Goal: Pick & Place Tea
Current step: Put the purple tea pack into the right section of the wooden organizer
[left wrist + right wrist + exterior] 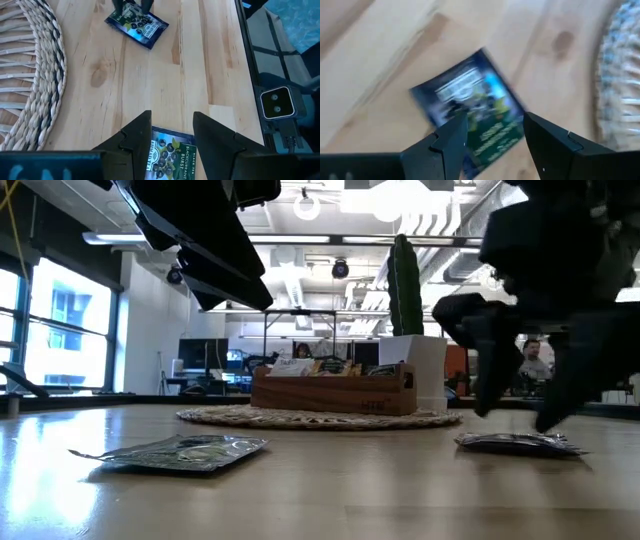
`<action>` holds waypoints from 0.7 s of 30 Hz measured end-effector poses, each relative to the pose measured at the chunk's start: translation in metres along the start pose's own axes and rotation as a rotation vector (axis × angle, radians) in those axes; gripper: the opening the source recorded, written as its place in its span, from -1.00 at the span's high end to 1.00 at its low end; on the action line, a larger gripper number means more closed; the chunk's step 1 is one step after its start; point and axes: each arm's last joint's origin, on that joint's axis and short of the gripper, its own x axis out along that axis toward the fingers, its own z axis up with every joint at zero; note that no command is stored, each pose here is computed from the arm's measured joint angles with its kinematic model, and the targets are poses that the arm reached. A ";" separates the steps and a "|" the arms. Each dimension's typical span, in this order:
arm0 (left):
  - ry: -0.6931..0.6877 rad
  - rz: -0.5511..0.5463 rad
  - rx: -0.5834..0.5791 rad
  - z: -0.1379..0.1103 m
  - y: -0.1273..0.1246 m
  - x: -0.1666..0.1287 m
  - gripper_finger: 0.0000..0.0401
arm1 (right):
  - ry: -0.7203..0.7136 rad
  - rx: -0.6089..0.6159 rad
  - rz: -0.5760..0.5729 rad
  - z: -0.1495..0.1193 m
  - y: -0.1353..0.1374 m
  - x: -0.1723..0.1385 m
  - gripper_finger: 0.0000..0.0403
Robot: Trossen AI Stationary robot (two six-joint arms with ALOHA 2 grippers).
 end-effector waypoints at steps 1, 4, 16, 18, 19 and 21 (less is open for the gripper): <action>0.000 0.000 0.000 0.000 0.000 0.000 0.28 | 0.012 0.000 0.017 -0.001 0.001 0.000 0.05; -0.005 0.006 0.000 0.000 0.000 0.000 0.28 | 0.067 -0.003 0.011 -0.007 0.001 0.000 0.05; -0.010 0.015 -0.002 0.000 0.001 0.000 0.28 | 0.187 0.218 0.085 -0.022 -0.019 0.019 0.08; -0.008 0.015 -0.002 0.000 0.000 0.000 0.28 | 0.192 0.184 0.085 -0.023 -0.020 0.019 0.13; -0.008 0.015 -0.002 0.000 0.000 0.000 0.28 | 0.192 0.158 0.079 -0.023 -0.021 0.019 0.17; -0.008 0.016 -0.001 0.000 0.000 0.000 0.28 | 0.192 0.113 0.075 -0.024 -0.021 0.019 0.29</action>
